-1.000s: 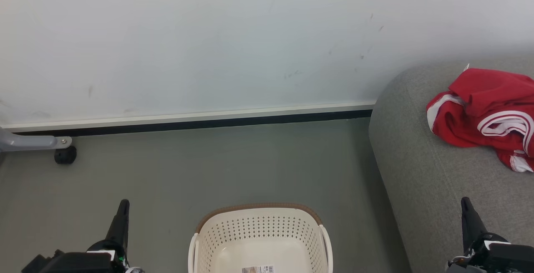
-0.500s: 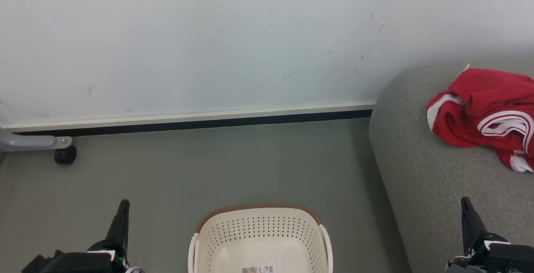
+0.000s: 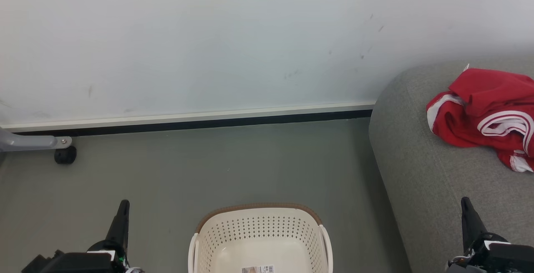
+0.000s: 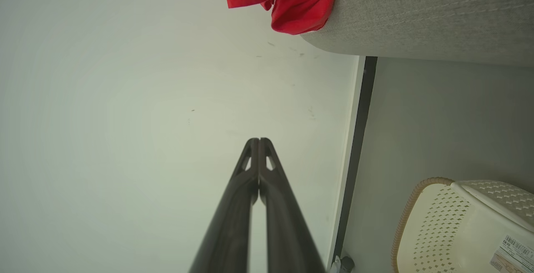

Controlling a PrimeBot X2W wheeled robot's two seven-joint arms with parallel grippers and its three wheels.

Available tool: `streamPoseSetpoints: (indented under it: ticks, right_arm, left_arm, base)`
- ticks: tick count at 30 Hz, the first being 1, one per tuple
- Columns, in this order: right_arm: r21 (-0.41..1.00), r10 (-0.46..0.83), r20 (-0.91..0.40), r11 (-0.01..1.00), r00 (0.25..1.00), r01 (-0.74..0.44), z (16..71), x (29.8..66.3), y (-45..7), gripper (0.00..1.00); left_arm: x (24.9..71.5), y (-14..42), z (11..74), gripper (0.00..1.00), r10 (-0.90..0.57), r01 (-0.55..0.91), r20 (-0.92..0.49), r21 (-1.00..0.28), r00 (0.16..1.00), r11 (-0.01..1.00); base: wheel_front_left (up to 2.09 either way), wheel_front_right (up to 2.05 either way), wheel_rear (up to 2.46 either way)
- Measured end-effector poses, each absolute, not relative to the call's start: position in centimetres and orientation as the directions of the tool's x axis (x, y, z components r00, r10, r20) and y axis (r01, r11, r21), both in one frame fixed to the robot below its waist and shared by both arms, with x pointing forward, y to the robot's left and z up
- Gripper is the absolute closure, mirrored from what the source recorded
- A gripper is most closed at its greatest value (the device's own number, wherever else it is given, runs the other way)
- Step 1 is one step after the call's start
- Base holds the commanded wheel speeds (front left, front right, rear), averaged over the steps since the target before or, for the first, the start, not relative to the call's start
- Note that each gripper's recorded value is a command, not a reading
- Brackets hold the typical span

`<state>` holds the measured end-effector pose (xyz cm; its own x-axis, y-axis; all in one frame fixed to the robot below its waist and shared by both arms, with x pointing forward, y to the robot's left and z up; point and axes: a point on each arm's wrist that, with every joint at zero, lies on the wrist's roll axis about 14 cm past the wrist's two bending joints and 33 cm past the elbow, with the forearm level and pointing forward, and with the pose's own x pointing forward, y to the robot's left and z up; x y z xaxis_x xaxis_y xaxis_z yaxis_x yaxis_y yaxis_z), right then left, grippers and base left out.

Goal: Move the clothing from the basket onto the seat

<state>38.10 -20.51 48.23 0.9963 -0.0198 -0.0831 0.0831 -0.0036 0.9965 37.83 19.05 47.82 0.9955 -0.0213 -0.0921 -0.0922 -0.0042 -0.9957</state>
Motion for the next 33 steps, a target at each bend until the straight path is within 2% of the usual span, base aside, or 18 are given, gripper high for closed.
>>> streamPoseSetpoints:
  ticks: [33]
  right_arm:
    - [0.997,-0.02,-0.083,-0.004,0.996,0.083,48.24,38.11,-20.5,1.0]
  left_arm:
    - [37.83,19.05,47.81,1.0,-0.021,-0.093,-0.093,-0.996,0.995,-0.004]
  base:
    - [0.0,0.0,0.0]
